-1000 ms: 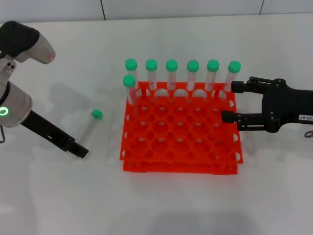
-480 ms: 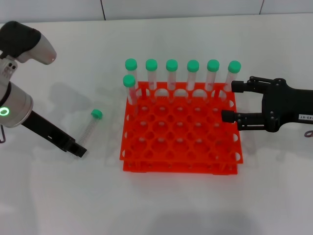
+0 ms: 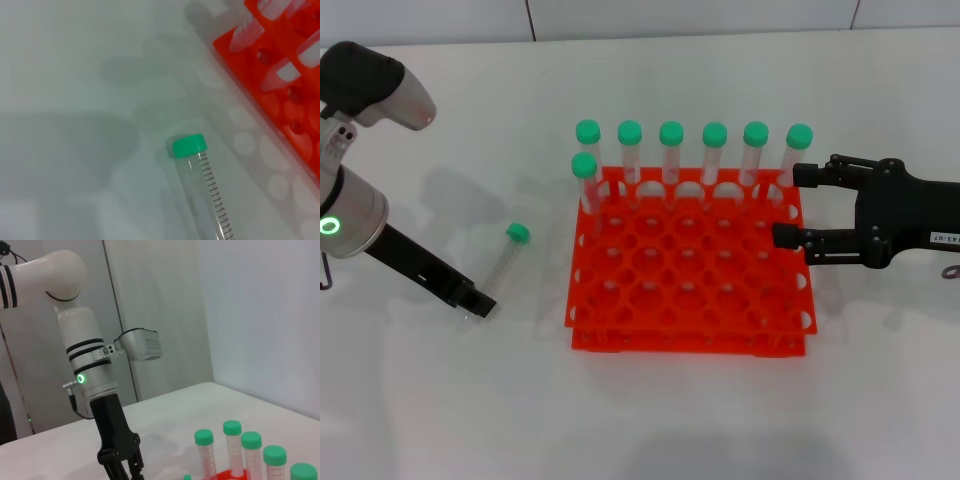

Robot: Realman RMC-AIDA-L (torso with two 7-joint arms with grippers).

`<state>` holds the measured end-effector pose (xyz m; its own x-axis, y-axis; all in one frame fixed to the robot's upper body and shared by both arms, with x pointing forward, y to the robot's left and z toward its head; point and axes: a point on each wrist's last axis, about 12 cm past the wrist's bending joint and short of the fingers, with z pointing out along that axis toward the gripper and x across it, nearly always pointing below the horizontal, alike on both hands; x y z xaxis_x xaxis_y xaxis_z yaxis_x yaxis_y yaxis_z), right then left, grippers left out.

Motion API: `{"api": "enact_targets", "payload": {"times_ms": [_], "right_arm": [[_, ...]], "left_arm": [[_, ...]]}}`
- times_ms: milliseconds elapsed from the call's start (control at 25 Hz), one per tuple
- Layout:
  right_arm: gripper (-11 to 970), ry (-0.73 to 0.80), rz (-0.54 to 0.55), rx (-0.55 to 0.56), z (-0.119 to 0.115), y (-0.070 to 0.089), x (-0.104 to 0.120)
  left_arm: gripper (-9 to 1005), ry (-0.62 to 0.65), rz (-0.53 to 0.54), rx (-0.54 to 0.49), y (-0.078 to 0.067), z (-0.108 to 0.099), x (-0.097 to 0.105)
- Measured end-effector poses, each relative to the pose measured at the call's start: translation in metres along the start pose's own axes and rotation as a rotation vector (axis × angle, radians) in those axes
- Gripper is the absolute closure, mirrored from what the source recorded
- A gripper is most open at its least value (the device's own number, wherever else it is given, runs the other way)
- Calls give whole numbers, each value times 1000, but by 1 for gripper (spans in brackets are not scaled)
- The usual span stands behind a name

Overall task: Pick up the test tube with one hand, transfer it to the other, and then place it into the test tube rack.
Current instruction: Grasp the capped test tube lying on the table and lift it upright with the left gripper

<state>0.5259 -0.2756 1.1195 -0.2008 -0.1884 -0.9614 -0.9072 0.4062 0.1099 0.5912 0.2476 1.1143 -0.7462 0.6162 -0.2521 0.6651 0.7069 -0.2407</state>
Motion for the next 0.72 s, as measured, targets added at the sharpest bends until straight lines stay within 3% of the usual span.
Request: {"api": "enact_targets", "payload": {"times_ms": [600,720], "right_arm": [[129,0,-3,1,1,-1,-1],[130,0,-2,1,1,-1,-1]], "left_arm": [[703,12,-2,-10,2,1,0],[805,7,-6,-12,2,1,0]]}}
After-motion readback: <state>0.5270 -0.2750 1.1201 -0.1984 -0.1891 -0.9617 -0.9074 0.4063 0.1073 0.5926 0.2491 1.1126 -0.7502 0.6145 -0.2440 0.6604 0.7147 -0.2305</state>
